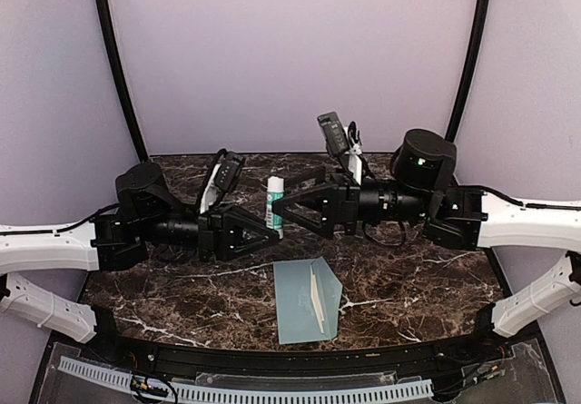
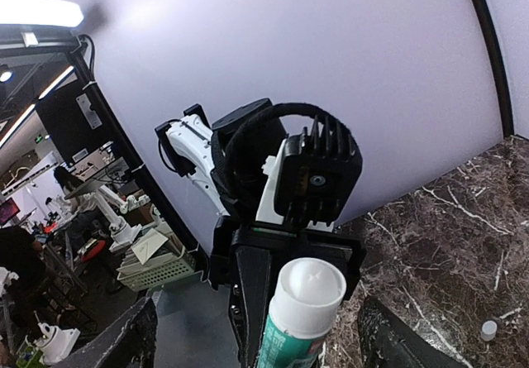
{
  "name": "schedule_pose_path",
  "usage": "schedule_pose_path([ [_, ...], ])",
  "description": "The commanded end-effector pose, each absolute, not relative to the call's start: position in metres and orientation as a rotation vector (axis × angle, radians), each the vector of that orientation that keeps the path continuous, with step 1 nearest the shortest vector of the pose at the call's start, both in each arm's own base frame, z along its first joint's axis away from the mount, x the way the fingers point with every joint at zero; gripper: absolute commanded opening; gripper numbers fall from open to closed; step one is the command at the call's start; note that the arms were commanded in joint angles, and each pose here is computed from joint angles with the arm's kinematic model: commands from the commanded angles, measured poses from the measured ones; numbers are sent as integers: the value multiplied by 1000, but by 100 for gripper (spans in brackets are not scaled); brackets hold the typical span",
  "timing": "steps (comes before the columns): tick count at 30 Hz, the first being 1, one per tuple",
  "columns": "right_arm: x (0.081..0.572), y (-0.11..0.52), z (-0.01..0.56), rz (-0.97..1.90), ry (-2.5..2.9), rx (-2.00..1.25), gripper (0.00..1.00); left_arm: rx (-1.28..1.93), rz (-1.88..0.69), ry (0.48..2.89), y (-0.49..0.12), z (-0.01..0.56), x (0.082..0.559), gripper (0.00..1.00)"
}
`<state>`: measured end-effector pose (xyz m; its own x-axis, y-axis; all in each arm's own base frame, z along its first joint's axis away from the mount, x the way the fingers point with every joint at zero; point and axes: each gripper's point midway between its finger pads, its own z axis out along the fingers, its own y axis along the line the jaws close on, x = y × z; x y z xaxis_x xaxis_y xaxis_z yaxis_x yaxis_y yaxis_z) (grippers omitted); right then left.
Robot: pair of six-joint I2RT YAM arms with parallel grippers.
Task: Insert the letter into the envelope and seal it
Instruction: Unscrew the solid glue.
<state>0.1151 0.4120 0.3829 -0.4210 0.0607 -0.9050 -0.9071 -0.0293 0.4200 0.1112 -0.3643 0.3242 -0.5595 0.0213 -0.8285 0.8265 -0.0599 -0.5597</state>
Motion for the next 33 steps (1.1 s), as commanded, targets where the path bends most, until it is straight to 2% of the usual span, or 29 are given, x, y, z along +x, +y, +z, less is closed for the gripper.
schedule_pose_path([
  [1,93,423,394,1694,1361,-1062,75,1017,-1750,1478,-367,348,96,0],
  [4,89,426,393,1702,1357,-1080,61,1019,-1759,1461,-367,350,95,0],
  [10,92,423,392,1688,1362,-1053,45,1010,-1750,1466,-368,348,97,0],
  [15,97,419,394,1672,1359,-1006,20,1002,-1744,1481,-369,345,98,0],
  [18,98,415,396,1664,1347,-982,10,989,-1718,1484,-369,346,102,0],
  [23,105,418,388,1616,1392,-947,4,896,-1577,1539,-367,340,124,0],
  [33,135,451,353,1341,1638,-829,2,717,-1231,1707,-346,309,170,0],
])
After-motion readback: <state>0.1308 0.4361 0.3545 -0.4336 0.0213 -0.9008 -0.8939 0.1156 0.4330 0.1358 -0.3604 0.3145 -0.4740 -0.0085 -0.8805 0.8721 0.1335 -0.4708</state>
